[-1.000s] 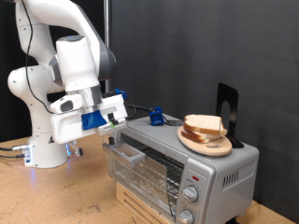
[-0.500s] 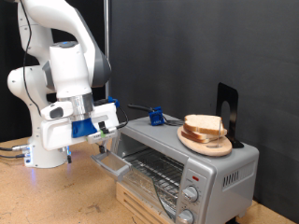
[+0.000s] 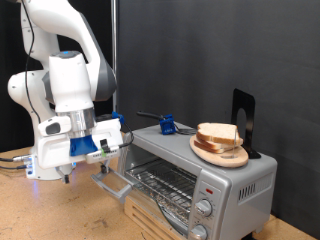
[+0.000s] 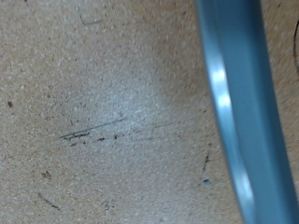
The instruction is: Make a piece of toast with the oven
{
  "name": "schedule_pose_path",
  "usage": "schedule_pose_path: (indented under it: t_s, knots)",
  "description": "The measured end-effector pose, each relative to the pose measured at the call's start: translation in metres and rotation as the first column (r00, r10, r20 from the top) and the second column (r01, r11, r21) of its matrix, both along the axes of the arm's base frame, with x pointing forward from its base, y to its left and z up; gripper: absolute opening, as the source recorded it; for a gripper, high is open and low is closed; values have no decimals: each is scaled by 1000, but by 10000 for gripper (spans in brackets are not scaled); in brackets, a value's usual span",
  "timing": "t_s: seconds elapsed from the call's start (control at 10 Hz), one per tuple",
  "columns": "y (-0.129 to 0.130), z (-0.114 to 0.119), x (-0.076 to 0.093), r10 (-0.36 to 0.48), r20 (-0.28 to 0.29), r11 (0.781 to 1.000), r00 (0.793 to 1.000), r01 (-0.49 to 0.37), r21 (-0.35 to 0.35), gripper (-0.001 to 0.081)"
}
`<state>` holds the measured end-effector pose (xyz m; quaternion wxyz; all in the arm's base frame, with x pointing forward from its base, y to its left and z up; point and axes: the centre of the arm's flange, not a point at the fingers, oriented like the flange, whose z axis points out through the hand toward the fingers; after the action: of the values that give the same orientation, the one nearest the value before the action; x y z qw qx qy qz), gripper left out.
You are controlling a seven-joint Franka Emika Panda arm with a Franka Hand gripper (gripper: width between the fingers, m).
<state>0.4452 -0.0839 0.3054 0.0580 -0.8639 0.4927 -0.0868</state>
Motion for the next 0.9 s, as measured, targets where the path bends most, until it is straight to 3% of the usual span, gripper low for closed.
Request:
schedule_pose_path:
  t_s: [0.4,0.9]
  knots:
    - [-16,-17,31,-29,-12,999,999,29,-32,808]
    - [-35,-45,34,-50,-15,997,999,49,-59,808]
